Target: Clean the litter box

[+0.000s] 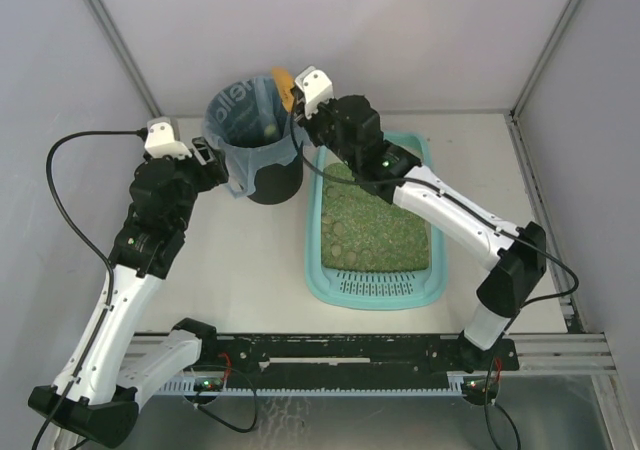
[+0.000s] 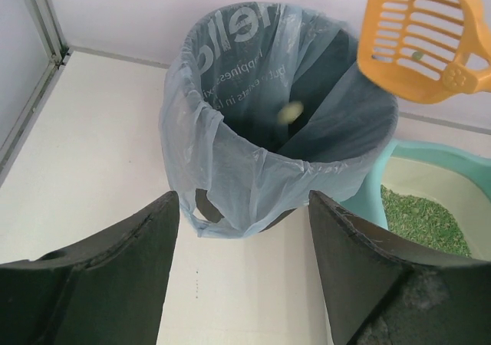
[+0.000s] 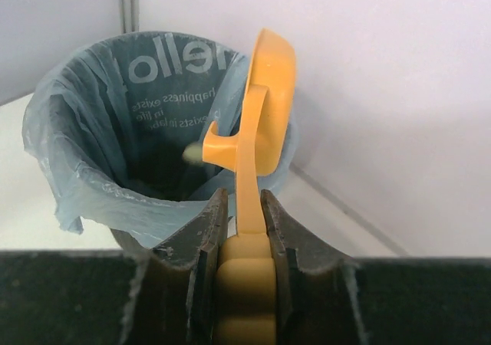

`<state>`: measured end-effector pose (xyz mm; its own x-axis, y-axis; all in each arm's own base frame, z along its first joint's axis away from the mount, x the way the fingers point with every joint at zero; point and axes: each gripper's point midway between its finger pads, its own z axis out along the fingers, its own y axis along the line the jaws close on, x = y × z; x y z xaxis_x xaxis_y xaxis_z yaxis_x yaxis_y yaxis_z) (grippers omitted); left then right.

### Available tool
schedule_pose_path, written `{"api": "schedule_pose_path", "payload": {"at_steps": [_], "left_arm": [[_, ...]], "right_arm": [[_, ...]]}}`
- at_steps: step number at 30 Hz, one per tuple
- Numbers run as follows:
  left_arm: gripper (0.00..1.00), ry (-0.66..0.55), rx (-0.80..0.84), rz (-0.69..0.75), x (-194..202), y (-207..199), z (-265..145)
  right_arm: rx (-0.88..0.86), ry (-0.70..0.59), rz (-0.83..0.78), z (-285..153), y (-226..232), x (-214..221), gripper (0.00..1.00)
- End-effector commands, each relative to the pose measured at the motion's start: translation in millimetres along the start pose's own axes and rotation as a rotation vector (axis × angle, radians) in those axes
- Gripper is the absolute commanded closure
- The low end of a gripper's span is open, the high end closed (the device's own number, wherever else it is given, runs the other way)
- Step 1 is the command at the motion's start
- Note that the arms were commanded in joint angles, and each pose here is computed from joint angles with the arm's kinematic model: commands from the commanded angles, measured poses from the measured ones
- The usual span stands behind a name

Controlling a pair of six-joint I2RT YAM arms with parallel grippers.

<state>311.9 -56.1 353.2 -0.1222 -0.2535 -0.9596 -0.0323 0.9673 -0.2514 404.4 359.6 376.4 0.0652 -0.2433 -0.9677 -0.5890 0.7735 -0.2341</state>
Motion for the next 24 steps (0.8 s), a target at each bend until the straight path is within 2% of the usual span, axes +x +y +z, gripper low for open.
{"api": "schedule_pose_path", "payload": {"at_steps": [1,4,8,14,16,20,24], "left_arm": [[0.27,-0.021,0.013,-0.019,-1.3,-1.6,2.4],[0.27,-0.019,0.016,-0.02,-1.2,-2.0,2.7],[0.27,-0.018,0.018,-0.017,-0.9,-2.6,3.0],[0.28,0.009,0.012,-0.004,3.4,-2.6,6.7],[0.28,0.014,0.016,-0.004,4.9,-3.5,7.9],[0.28,0.034,0.039,-0.002,9.9,-8.8,11.0],[0.29,0.051,0.056,0.016,15.2,-16.1,12.4]], "right_arm": [[0.138,-0.235,-0.136,-39.1,-31.7,-77.7,1.0],[0.154,-0.3,-0.136,-61.2,-37.5,-92.9,1.0],[0.166,-0.401,-0.055,-105.9,-48.7,-114.4,1.0],[0.101,-0.446,0.161,-162.1,-60.5,-97.9,1.0],[0.113,-0.427,0.254,-178.4,-70.7,-84.1,1.0],[0.149,-0.309,0.439,-197.5,-83.1,-25.9,1.0],[0.204,-0.12,0.595,-207.6,-88.0,33.8,1.0]]}}
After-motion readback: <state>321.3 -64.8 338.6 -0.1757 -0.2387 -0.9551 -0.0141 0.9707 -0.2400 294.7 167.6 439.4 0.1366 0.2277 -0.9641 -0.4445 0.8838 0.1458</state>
